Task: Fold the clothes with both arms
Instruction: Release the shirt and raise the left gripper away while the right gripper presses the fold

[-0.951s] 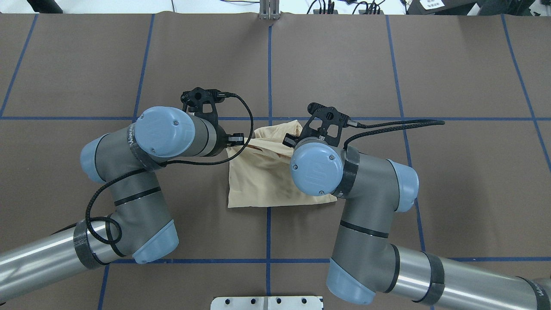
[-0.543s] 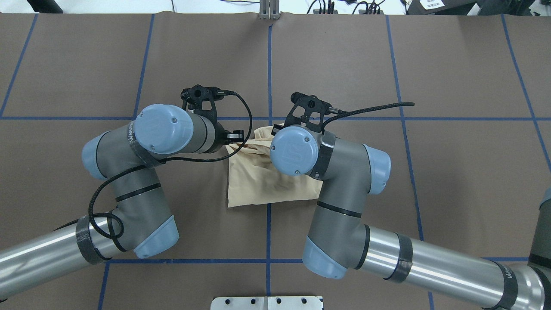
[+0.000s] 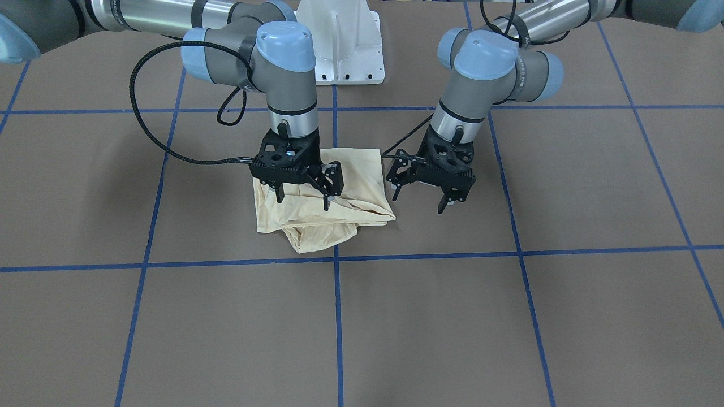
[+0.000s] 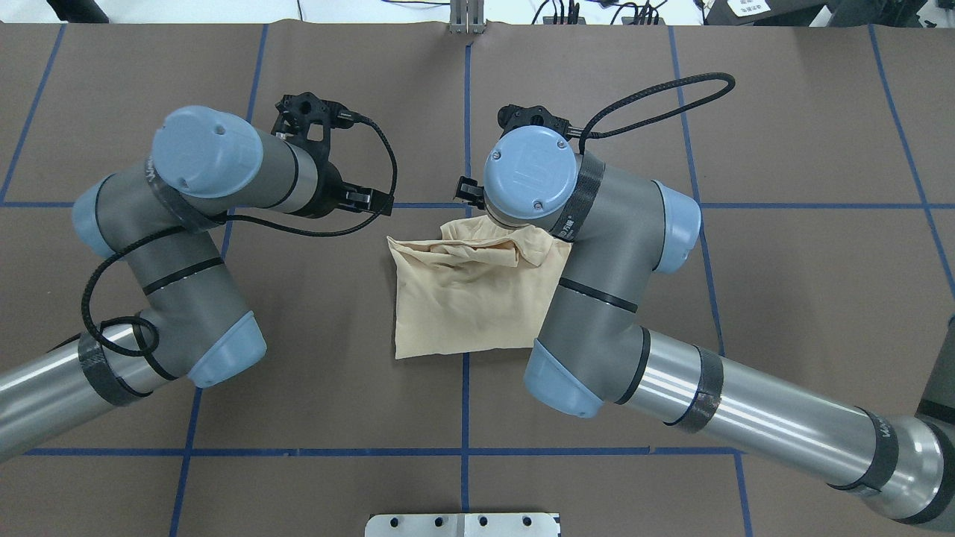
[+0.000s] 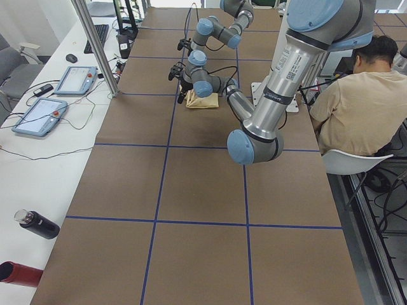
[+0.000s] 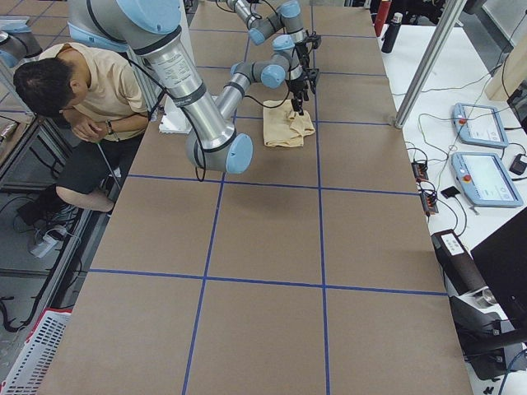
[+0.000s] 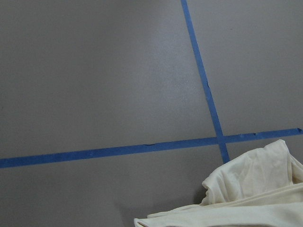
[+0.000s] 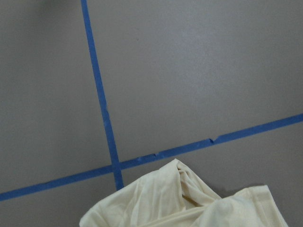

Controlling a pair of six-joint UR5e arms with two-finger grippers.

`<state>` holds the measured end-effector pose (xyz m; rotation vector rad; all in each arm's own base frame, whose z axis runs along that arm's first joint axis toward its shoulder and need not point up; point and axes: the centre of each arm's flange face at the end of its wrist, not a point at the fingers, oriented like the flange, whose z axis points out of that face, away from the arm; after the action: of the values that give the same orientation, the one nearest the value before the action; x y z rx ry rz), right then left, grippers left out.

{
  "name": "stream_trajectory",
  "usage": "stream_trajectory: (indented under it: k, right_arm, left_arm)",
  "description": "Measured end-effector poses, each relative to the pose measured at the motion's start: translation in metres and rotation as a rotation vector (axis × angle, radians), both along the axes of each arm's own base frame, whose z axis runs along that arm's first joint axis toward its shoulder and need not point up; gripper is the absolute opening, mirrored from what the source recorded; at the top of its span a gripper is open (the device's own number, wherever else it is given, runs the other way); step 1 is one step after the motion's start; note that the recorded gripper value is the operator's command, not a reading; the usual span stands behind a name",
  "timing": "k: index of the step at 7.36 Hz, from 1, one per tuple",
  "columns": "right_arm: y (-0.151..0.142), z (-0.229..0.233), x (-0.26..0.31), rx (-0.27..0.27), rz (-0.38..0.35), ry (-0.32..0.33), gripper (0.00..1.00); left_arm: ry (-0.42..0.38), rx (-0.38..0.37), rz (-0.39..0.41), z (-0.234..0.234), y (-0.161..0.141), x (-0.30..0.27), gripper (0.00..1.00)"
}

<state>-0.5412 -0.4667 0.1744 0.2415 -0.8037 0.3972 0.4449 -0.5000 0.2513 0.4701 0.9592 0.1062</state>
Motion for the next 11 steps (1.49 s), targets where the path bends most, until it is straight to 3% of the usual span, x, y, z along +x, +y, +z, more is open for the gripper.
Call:
stream_trajectory:
  k: [3,4,5,8,11]
  right_arm:
    - [0.056,0.007,-0.042,-0.022,-0.041,0.048,0.98]
    - [0.073,0.012,-0.056,-0.011,-0.05,0.072,0.85]
    - [0.083,0.018,-0.069,0.008,-0.053,0.1,0.79]
    - [0.064,0.039,-0.081,0.097,-0.093,0.197,0.74]
    - [0.001,0.059,-0.074,0.164,-0.094,0.24,0.74]
  left_arm:
    - [-0.013,0.02,0.009,0.006,-0.007,-0.013,1.0]
    - [-0.012,0.019,0.008,0.006,-0.007,-0.013,1.0]
    - [-0.012,0.018,0.008,0.006,-0.007,-0.013,1.0]
    - [-0.009,0.012,0.006,0.006,-0.006,-0.013,1.0]
    - [-0.005,0.009,0.004,0.005,-0.005,-0.013,1.0]
